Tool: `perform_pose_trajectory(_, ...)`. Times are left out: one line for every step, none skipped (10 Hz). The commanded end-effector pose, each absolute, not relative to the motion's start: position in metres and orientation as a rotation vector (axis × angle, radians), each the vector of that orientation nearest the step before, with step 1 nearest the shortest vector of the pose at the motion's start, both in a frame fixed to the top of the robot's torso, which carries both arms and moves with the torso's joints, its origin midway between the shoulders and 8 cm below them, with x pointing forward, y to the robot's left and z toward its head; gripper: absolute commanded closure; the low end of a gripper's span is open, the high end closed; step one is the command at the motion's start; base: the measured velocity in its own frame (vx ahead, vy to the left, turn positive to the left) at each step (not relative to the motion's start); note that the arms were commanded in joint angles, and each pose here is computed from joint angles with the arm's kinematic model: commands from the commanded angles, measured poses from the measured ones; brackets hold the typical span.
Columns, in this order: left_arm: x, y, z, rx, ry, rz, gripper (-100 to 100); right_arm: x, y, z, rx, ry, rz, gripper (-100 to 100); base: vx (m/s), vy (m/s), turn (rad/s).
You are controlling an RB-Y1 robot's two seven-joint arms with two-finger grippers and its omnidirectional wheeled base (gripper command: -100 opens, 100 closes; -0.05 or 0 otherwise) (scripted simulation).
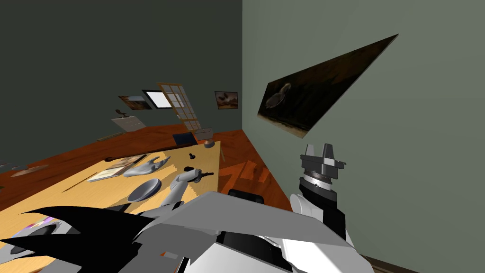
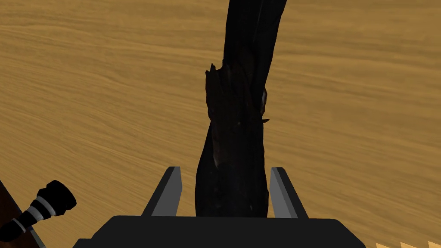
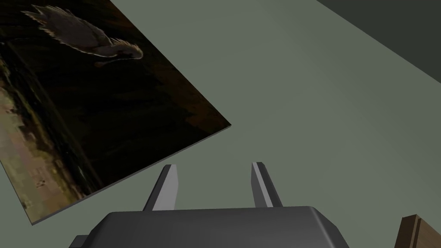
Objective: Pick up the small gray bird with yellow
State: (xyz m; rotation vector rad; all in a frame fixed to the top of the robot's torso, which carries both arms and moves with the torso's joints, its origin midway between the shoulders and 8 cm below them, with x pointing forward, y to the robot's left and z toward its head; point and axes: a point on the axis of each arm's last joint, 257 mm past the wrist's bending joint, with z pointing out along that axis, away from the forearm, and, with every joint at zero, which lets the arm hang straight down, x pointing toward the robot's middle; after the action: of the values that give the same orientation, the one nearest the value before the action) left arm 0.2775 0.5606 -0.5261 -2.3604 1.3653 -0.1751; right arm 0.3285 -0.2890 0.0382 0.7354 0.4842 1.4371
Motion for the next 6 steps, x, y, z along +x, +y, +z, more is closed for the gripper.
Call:
perform_pose_trajectory(0.2775, 0.5606, -0.5261, -2.360, 1.365, -0.175, 100, 0.3285, -0.2890, 0.0382, 0.735, 0.484, 1.437, 0, 0.000, 0.000, 0.000)
perform_pose_trajectory(0.2786, 0.5612, -0.5252, -2.358, 1.364, -0.177, 100, 0.3285, -0.2890, 0.0382, 0.735, 0.484, 1.437, 0, 0.000, 0.000, 0.000)
perform_pose_trajectory(0.2789, 0.5613, -0.5250, -2.357, 1.364, -0.177, 100, 0.3285, -0.2890, 0.0382, 0.735, 0.484, 1.437, 0, 0.000, 0.000, 0.000)
perform_pose_trajectory(0.2788, 0.5612, -0.5251, -2.358, 1.364, -0.177, 100, 0.3285, -0.2890, 0.0382, 0.735, 0.484, 1.437, 0, 0.000, 0.000, 0.000)
perform_pose_trajectory(0.2787, 0.5611, -0.5253, -2.358, 1.364, -0.177, 0, 0.3285, -0.2890, 0.0382, 0.735, 0.484, 1.437, 0, 0.000, 0.000, 0.000)
perform_pose_trajectory(0.2802, 0.5677, -0.5161, -2.358, 1.363, -0.177, 100, 0.3285, -0.2890, 0.0382, 0.735, 0.484, 1.437, 0, -0.016, -0.042, -0.004)
